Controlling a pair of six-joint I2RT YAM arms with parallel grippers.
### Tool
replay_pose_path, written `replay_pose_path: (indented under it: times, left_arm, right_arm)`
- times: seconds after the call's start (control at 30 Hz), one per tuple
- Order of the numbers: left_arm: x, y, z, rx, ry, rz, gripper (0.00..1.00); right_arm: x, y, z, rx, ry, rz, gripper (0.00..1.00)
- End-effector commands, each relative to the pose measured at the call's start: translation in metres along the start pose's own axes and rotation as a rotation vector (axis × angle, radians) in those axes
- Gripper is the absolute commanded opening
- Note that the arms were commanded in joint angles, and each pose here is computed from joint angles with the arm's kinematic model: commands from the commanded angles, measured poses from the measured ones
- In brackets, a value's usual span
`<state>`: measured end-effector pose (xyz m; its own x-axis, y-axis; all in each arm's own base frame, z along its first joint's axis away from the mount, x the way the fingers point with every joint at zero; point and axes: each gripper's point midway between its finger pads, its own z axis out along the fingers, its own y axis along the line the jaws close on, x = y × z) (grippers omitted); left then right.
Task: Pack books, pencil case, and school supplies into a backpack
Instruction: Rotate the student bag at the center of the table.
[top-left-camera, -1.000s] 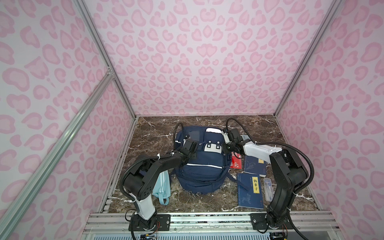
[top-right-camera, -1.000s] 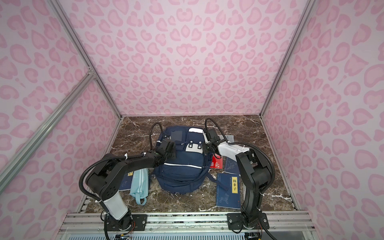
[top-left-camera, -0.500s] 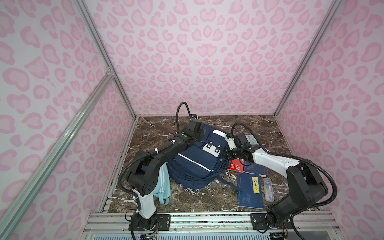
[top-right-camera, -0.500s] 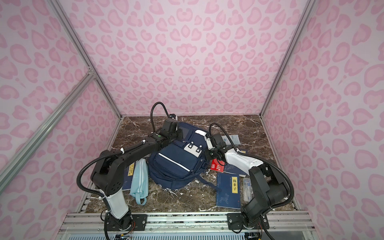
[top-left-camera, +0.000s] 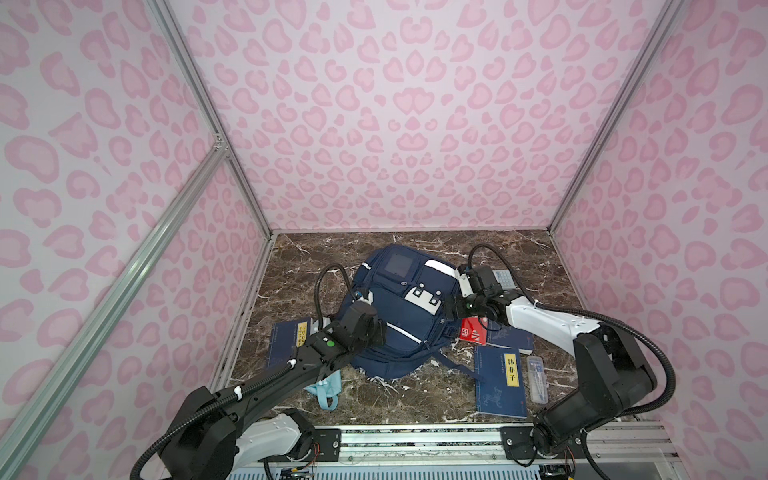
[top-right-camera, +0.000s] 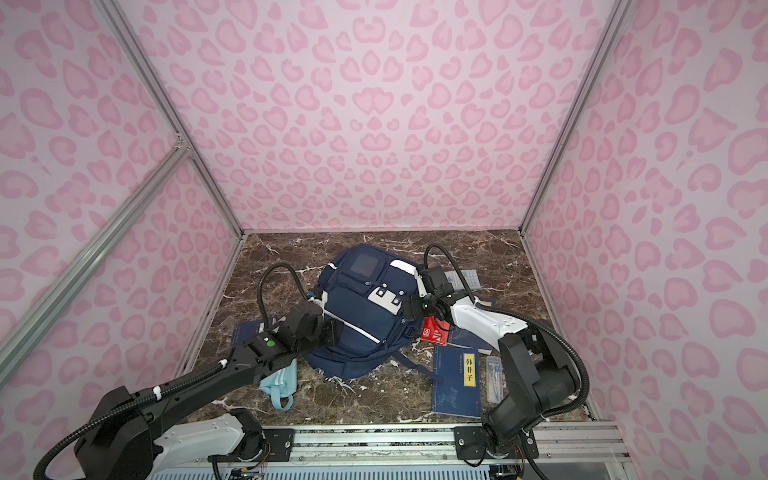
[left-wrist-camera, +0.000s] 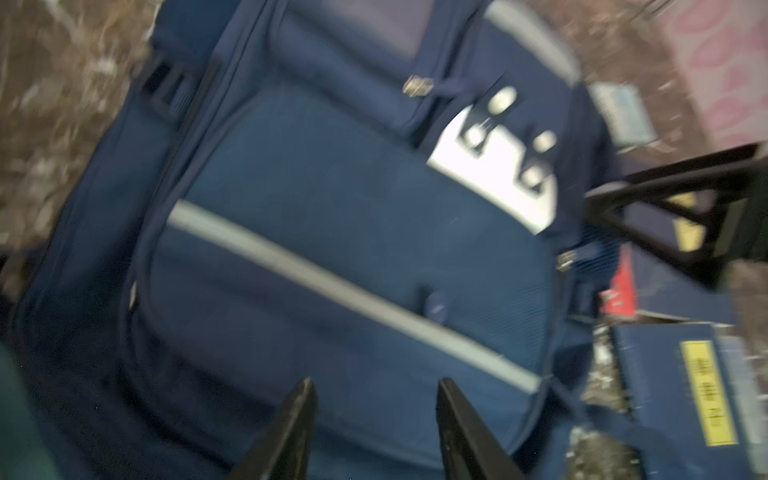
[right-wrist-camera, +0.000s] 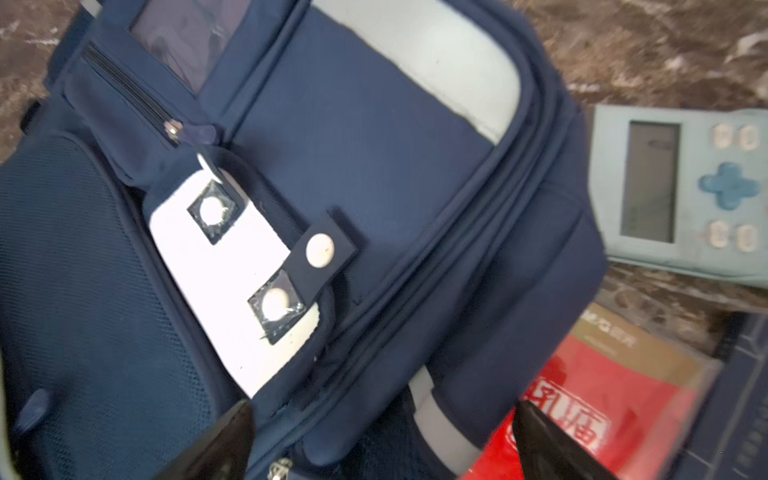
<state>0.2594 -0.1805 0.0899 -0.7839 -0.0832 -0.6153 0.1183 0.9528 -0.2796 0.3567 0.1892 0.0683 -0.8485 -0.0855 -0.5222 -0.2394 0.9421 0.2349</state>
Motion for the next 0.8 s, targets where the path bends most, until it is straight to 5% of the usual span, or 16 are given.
replay_pose_path:
  times: [0.0,0.3,0.6,0.77]
  left_arm:
    - [0.001,0.018,0.016,-0.064,-0.04,-0.048,0.43]
    - [-0.06,-0.011,0.086,-0.055,-0.02,0.011,0.11]
    - [-0.13,-0.013,0.121,-0.083,-0.06,-0.01,0.07]
    - [-0.156,-0.02,0.153,-0.04,-0.018,-0.019,0.08]
  right_arm:
    - [0.0,-0.003,0.018,0.016,0.003,0.1,0.94]
    - [0.009,0.011,0.022,-0.036,0.037,0.086,0.34]
    - [0.02,0.041,0.02,-0.129,0.066,0.067,0.35]
    - [0.008,0.048,-0.005,-0.119,-0.012,0.037,0.54]
